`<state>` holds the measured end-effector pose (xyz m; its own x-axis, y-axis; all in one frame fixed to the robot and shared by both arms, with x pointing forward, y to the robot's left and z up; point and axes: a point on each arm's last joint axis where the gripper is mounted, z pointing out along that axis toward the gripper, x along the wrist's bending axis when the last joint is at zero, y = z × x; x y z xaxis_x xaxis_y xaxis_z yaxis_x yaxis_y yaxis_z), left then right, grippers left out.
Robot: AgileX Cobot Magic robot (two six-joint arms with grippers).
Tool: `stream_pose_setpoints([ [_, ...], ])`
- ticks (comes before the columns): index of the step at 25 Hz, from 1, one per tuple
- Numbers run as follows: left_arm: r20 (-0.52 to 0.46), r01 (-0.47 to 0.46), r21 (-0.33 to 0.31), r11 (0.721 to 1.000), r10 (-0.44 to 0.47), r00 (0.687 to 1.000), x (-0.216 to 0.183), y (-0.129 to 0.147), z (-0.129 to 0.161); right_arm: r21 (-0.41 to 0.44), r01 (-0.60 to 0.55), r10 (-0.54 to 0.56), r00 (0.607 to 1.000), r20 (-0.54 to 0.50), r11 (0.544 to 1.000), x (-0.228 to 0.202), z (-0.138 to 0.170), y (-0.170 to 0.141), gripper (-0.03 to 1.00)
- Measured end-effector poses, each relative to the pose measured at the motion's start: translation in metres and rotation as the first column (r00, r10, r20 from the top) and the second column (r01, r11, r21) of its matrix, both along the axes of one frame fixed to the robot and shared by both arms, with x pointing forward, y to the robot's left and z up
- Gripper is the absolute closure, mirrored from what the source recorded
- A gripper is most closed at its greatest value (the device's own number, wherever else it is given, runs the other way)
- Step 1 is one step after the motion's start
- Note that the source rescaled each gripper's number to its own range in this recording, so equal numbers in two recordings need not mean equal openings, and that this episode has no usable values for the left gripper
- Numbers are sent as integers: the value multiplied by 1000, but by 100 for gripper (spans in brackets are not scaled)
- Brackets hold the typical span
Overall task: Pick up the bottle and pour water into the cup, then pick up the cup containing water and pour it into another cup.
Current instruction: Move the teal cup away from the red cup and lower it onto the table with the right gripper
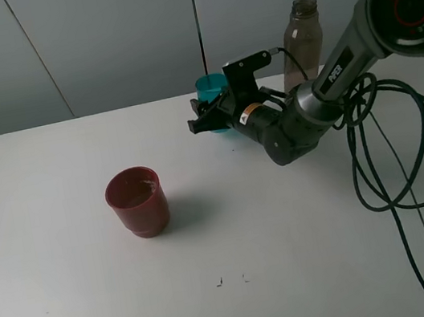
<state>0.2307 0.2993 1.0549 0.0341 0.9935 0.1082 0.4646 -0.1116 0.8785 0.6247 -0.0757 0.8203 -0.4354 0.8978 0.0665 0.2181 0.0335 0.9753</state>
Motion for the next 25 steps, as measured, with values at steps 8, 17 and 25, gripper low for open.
stream_pose_setpoints([
  [8,0,0,0,1000,0,1000,0,0,0,12,2,-2,1000,23,1000,3,-9,1,95],
  [17,0,0,0,1000,0,1000,0,0,0,-14,0,-1,999,-35,1000,1,-17,1,95],
  [25,0,0,0,1000,0,1000,0,0,0,-19,0,-1,999,-44,1000,1,-17,1,95],
])
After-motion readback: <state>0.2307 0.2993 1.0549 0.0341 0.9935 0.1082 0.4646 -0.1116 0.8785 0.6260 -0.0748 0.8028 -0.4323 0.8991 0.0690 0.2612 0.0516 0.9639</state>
